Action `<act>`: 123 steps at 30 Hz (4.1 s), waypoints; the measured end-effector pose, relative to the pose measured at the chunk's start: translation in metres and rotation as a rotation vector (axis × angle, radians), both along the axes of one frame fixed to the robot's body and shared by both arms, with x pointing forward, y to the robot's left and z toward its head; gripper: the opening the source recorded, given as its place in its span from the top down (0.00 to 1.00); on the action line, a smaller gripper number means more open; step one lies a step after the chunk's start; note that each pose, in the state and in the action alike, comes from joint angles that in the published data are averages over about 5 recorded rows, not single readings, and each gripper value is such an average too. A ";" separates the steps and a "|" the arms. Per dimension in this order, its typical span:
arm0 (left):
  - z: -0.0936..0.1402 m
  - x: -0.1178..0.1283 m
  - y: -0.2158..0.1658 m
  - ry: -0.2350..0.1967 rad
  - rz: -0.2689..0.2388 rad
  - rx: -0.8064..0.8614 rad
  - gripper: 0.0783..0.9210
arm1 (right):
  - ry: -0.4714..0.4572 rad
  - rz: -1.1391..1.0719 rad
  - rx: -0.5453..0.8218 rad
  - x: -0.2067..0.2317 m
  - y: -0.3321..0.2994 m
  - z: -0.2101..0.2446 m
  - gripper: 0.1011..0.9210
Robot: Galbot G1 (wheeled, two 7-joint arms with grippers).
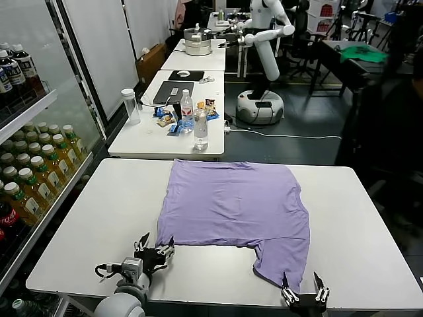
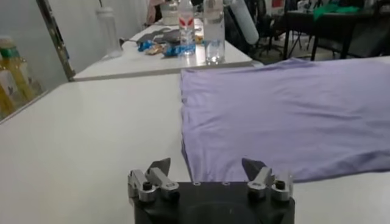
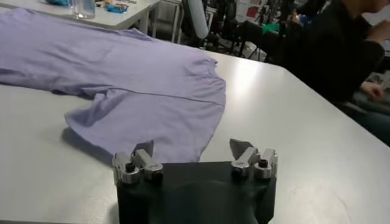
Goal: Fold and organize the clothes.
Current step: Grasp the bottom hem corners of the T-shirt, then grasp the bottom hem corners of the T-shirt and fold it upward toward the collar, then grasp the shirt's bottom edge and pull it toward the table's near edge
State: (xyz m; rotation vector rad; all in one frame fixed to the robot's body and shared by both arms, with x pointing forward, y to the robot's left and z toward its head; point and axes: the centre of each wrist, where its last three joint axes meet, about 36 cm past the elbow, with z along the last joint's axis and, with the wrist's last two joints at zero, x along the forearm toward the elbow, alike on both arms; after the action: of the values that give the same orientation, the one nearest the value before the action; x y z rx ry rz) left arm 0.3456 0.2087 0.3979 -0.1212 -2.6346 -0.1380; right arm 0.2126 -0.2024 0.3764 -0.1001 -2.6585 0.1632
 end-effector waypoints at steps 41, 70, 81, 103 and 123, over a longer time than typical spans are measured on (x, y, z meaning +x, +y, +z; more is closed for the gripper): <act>0.034 0.006 0.007 -0.181 -0.042 -0.246 0.98 | -0.284 0.093 0.163 0.076 -0.064 0.063 0.97; -0.007 0.111 -0.002 -0.187 -0.012 -0.172 0.95 | -0.283 0.231 0.012 0.239 -0.091 0.054 0.88; -0.011 0.103 0.003 -0.185 0.012 -0.151 0.59 | -0.257 0.199 -0.025 0.228 -0.102 0.051 0.52; -0.026 0.113 -0.002 -0.141 0.067 -0.102 0.34 | -0.022 0.087 0.091 0.205 -0.110 0.020 0.39; -0.022 0.105 0.004 -0.086 0.040 -0.131 0.97 | 0.026 0.103 0.102 0.191 -0.105 0.016 0.97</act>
State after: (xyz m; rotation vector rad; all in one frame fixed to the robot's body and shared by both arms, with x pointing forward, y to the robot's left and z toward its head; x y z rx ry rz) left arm 0.4509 0.2127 0.3756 -0.1095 -2.7298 0.0440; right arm 0.4039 -0.3075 0.3928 0.0711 -2.6415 0.0609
